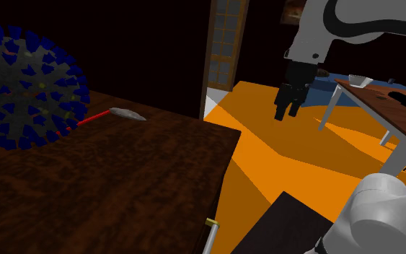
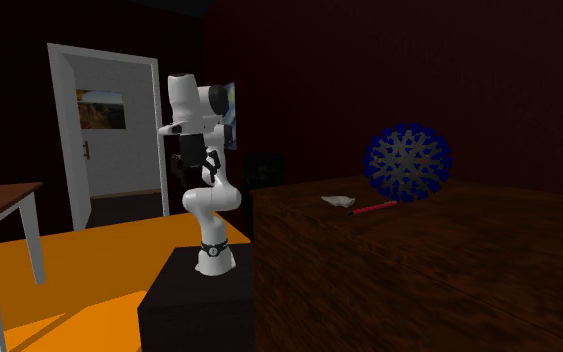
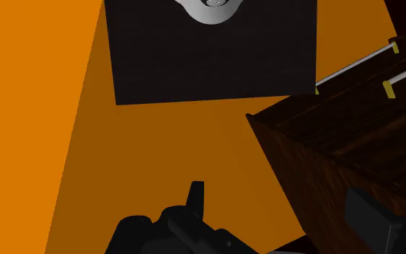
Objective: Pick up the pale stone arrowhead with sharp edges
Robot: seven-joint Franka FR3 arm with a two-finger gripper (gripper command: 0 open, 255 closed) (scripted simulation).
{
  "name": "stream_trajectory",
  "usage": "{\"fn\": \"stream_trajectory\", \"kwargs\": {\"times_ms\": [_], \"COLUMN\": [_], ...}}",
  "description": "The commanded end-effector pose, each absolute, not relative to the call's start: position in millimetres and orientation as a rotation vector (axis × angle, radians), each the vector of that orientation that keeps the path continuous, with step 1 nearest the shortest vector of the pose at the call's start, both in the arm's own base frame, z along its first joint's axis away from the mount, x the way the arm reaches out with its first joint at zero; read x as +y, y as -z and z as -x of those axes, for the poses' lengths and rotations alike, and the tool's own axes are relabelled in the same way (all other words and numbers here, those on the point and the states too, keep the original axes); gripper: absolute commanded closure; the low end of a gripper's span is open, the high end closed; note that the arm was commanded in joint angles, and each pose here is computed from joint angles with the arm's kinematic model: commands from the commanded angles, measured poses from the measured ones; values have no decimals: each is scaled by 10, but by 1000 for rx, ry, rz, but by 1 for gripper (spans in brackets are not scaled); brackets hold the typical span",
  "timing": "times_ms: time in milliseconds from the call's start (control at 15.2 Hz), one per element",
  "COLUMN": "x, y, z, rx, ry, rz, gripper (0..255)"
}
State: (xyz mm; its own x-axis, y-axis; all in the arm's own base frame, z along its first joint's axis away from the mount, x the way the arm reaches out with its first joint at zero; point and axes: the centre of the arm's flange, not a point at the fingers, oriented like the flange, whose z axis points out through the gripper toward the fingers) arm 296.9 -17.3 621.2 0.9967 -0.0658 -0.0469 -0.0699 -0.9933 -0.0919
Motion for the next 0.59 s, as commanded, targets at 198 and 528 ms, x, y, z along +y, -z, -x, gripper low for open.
{"fn": "stream_trajectory", "kwargs": {"times_ms": [198, 528], "x": [128, 636], "y": [-6219, -6242], "z": [-3194, -3561], "rx": [84, 51], "ry": [-47, -15], "rz": [3039, 3028], "gripper": [0, 0]}}
